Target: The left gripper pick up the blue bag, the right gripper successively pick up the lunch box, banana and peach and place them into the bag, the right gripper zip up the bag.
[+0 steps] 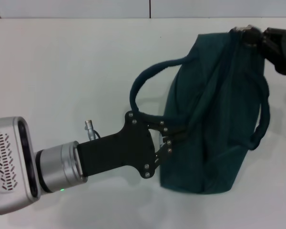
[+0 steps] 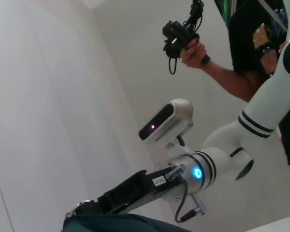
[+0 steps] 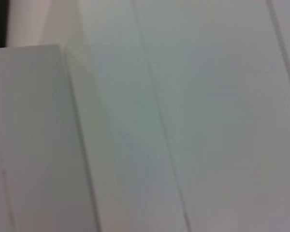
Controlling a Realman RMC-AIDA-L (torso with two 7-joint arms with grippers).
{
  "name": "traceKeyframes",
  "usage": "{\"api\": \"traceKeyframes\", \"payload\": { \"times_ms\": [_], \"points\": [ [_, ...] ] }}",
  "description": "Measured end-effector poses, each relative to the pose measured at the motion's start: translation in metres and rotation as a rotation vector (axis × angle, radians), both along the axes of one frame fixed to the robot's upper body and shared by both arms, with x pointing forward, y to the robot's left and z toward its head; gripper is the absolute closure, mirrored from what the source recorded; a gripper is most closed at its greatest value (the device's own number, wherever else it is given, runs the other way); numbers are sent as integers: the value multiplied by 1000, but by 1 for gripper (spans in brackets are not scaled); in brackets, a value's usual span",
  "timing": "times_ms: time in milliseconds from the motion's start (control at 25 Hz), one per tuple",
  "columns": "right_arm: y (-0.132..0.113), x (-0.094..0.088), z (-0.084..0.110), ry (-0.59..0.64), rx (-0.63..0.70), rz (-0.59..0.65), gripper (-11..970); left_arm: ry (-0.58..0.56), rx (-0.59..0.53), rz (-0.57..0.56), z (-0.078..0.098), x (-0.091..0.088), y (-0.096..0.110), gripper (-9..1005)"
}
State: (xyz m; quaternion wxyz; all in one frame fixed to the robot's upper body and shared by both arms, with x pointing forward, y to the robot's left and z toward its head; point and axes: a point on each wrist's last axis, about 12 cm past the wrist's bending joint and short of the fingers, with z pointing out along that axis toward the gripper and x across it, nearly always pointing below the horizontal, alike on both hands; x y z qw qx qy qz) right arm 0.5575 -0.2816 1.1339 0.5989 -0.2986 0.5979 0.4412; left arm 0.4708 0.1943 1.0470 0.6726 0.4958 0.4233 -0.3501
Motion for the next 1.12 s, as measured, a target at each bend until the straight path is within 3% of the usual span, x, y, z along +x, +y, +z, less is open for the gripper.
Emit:
{"api": "traceKeyframes", "payload": {
  "times_ms": [400,600,840,960,1120],
  "points": [
    [-10,4,-5,32,-26,-70,948,-5,-37,-28,7,-1,8,995],
    [-6,0,-10,41,-27,-58,947,132,-243,137,16,10,6,944],
    [-7,-9,-16,48,-20,-62,946,262,-388,161,22,13,4,883],
    [-8,-11,-17,48,-17,-59,946,399,-416,97,30,29,4,852],
    [-7,-13,-17,36,-15,-45,946,719,-358,-16,47,69,8,680]
  ]
}}
